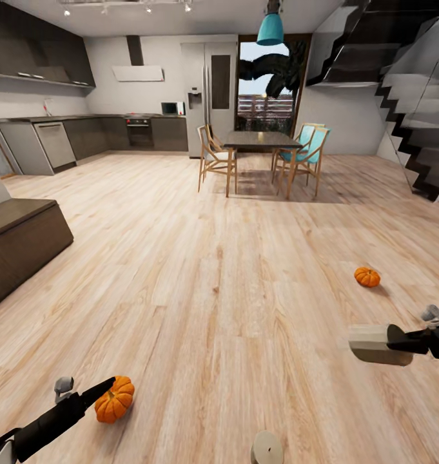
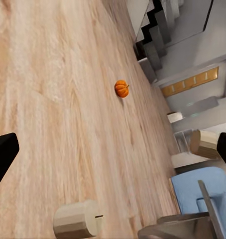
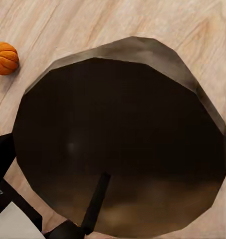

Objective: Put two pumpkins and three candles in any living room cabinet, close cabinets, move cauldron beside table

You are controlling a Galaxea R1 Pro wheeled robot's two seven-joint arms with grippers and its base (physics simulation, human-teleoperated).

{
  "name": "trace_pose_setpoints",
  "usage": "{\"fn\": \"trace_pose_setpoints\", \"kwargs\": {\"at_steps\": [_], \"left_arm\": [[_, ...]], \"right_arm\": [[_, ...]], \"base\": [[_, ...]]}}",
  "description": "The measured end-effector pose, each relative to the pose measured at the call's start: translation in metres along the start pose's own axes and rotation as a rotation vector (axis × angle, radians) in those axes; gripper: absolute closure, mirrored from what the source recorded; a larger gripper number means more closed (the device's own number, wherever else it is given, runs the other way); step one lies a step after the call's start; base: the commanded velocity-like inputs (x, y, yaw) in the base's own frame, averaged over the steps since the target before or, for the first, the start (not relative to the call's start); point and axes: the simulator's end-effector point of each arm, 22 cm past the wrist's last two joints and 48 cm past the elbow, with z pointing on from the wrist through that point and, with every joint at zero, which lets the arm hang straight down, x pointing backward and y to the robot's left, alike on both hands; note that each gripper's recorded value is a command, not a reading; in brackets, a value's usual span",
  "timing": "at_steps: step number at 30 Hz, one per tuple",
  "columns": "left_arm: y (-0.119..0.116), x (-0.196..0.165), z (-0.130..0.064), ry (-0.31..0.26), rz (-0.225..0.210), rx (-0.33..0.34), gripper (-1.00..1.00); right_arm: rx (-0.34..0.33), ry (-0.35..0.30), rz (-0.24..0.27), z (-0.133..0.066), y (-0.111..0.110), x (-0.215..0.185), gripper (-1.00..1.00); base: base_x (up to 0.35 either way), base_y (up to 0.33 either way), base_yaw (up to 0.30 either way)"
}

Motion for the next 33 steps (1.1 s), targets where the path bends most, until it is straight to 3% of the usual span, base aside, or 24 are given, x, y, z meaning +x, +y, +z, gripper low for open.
{"fn": "trace_pose_setpoints", "kwargs": {"at_steps": [1,4,6,12,18,23,33], "left_arm": [[-0.002,-0.001,0.000,-0.001,0.002,0.003,-1.00],[-0.005,-0.003,0.000,-0.004,0.007,0.008,-1.00],[-0.005,-0.003,0.000,-0.004,0.007,0.008,-1.00],[-0.004,-0.003,0.000,-0.005,0.007,0.007,-1.00],[-0.004,-0.003,0.000,-0.006,0.007,0.007,-1.00],[-0.004,-0.004,0.000,-0.007,0.007,0.007,-1.00],[-0.005,-0.004,0.000,-0.008,0.007,0.006,-1.00]], "right_arm": [[0.025,-0.043,-0.002,-0.030,-0.007,-0.011,1.00],[0.047,-0.101,-0.013,-0.067,-0.010,-0.026,1.00],[0.054,-0.110,-0.013,-0.076,-0.012,-0.028,1.00],[0.062,-0.106,-0.019,-0.079,-0.013,-0.028,1.00],[0.061,-0.108,-0.078,-0.078,-0.002,-0.040,1.00],[0.065,-0.110,-0.097,-0.080,0.000,-0.045,1.00],[0.058,-0.114,-0.099,-0.076,0.003,-0.046,1.00]], "base": [[0.000,0.000,0.000],[0.000,0.000,0.000],[0.000,0.000,0.000],[-0.178,0.000,0.000],[-0.337,0.000,0.000],[-0.317,0.000,0.022],[-0.042,0.000,0.249]]}}
